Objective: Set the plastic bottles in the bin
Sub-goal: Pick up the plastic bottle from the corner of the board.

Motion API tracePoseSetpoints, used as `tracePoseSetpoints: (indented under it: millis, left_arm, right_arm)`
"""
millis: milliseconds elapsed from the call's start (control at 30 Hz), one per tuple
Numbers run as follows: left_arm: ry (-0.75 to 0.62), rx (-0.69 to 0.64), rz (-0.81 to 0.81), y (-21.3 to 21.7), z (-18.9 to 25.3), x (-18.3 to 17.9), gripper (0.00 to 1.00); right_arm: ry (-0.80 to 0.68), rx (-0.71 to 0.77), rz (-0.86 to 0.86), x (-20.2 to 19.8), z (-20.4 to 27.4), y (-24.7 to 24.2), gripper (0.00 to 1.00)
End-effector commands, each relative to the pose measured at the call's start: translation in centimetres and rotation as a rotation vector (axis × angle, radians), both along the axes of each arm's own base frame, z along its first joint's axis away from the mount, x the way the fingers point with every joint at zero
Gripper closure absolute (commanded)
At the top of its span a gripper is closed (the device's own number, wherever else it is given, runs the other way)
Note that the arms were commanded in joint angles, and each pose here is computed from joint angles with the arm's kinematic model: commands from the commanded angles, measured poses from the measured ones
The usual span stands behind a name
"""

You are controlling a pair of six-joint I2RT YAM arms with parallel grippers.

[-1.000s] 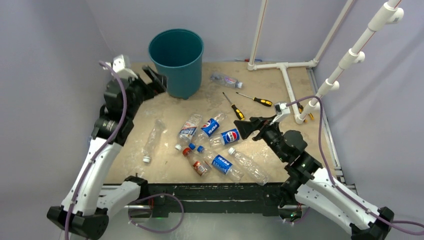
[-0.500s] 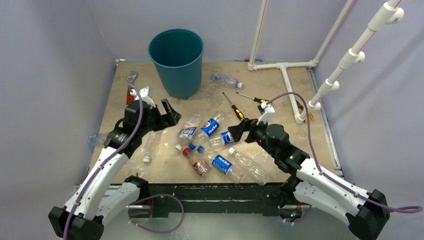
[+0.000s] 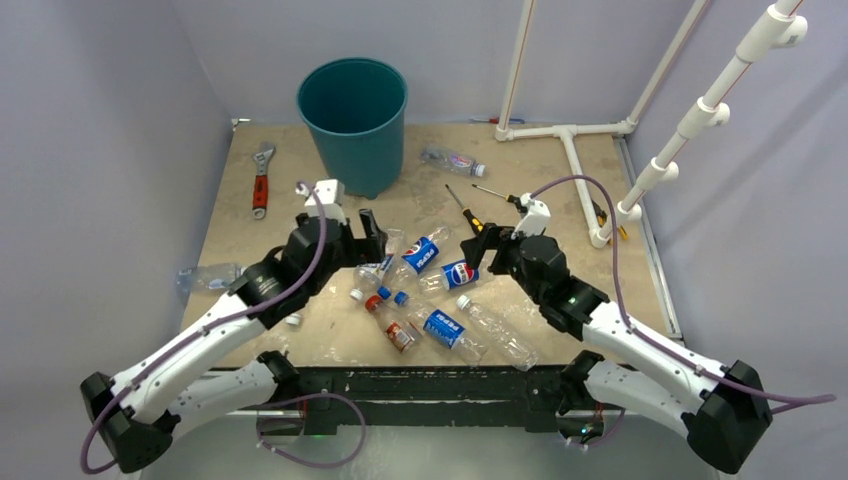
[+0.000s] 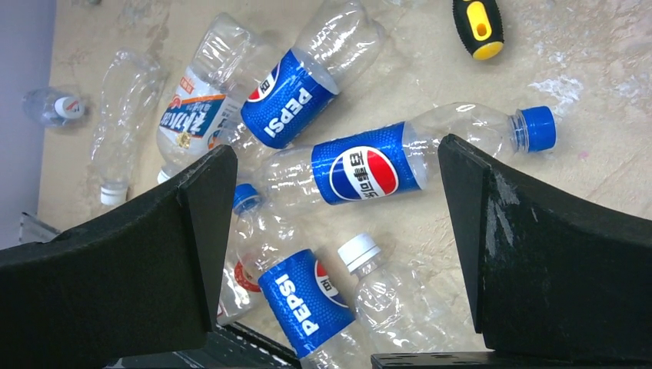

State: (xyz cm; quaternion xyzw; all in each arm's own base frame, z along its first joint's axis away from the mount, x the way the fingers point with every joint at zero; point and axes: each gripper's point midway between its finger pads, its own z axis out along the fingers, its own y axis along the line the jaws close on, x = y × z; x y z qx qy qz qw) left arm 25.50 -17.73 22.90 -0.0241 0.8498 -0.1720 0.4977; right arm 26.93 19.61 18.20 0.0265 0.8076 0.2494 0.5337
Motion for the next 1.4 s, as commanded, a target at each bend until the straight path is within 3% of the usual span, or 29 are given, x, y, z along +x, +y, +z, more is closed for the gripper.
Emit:
tracePoseSetpoints:
  millis: [0, 167, 300, 500, 733, 1067, 1233, 1367]
  left_arm:
    - [-0.172, -0.104, 0.063, 1.6, 3.2, 0.2, 0.01]
    - [-0.192, -0.121, 0.036, 1.4, 2.4, -0.1, 0.01]
    - [-0.148, -0.09, 0.005, 0.8, 1.1, -0.2, 0.01]
    - [-0.105, -0.069, -0.02, 0.3, 0.0, -0.4, 0.01]
    - [-0.117, -0.101, -0.018, 0.3, 0.2, -0.5, 0.02]
    - [-0.092, -0.099, -0.034, -0.1, -0.3, -0.7, 0.03]
    - [-0.105, -0.105, -0.035, 0.0, 0.1, -0.8, 0.03]
    - [-0.105, -0.107, -0.043, -0.1, 0.0, -0.8, 0.03]
  right_arm:
    - [-0.049, 0.08, -0.051, 1.4, 3.0, 0.2, 0.02]
    - [0.034, 0.061, -0.124, 2.5, 0.4, -1.6, 0.04]
    - [0.121, 0.128, -0.161, 3.8, -3.0, -4.0, 0.08]
    - [0.212, 0.171, -0.147, 3.8, -5.8, -3.6, 0.16]
    - [0.28, 0.274, -0.23, 1.3, -8.5, -4.8, 0.16]
    - [0.378, 0.402, -0.243, 1.1, -10.2, -3.4, 0.15]
    - [0.306, 0.316, -0.231, 1.6, -8.6, -4.2, 0.12]
    - [0.245, 0.203, -0.116, 0.9, -6.2, -3.9, 0.12]
